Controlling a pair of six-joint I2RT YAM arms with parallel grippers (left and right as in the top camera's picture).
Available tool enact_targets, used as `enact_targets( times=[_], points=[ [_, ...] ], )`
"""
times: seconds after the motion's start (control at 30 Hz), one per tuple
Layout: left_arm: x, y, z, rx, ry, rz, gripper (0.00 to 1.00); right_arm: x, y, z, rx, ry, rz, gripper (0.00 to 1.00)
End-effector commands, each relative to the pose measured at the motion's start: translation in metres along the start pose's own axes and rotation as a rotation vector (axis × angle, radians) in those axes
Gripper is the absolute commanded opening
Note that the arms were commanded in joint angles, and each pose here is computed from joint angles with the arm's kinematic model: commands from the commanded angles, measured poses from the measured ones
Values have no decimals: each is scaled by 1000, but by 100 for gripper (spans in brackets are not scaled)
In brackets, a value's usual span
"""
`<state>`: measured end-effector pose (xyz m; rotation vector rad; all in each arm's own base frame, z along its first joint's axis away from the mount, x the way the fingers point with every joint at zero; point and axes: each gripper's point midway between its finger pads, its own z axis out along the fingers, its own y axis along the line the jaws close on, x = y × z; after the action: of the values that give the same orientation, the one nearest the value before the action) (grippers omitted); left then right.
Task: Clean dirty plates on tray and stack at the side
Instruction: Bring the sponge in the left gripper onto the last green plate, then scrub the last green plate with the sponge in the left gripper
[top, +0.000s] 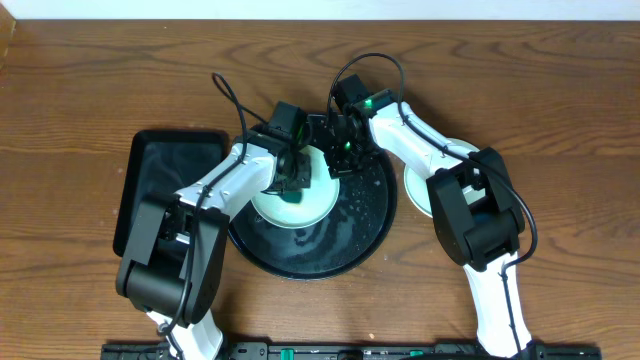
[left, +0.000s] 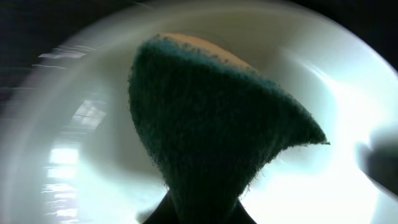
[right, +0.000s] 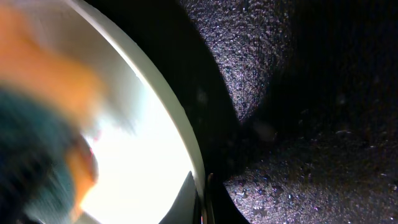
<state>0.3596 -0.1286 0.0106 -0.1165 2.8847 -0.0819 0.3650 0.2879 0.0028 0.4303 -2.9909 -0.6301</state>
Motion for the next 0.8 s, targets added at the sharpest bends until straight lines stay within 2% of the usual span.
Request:
enact_targets(
  times=[0.0, 0.1, 0.23, 0.33, 0.63, 0.77],
  points=[
    [-28, 48, -4, -262, -185, -218, 8, 12, -8, 24, 8, 63, 14, 1],
    [-39, 41, -4, -224, -227, -227, 7, 12, -8, 24, 8, 63, 14, 1],
    [-32, 25, 1, -140, -172, -187, 7, 12, -8, 24, 8, 63, 13, 1],
    [-18, 8, 6, -48, -99, -91, 8, 12, -8, 24, 8, 63, 13, 1],
    [22, -48, 0, 288, 63, 335, 7, 12, -8, 24, 8, 63, 13, 1],
    [19, -47, 0, 286, 51, 340, 7, 12, -8, 24, 8, 63, 13, 1]
  ],
)
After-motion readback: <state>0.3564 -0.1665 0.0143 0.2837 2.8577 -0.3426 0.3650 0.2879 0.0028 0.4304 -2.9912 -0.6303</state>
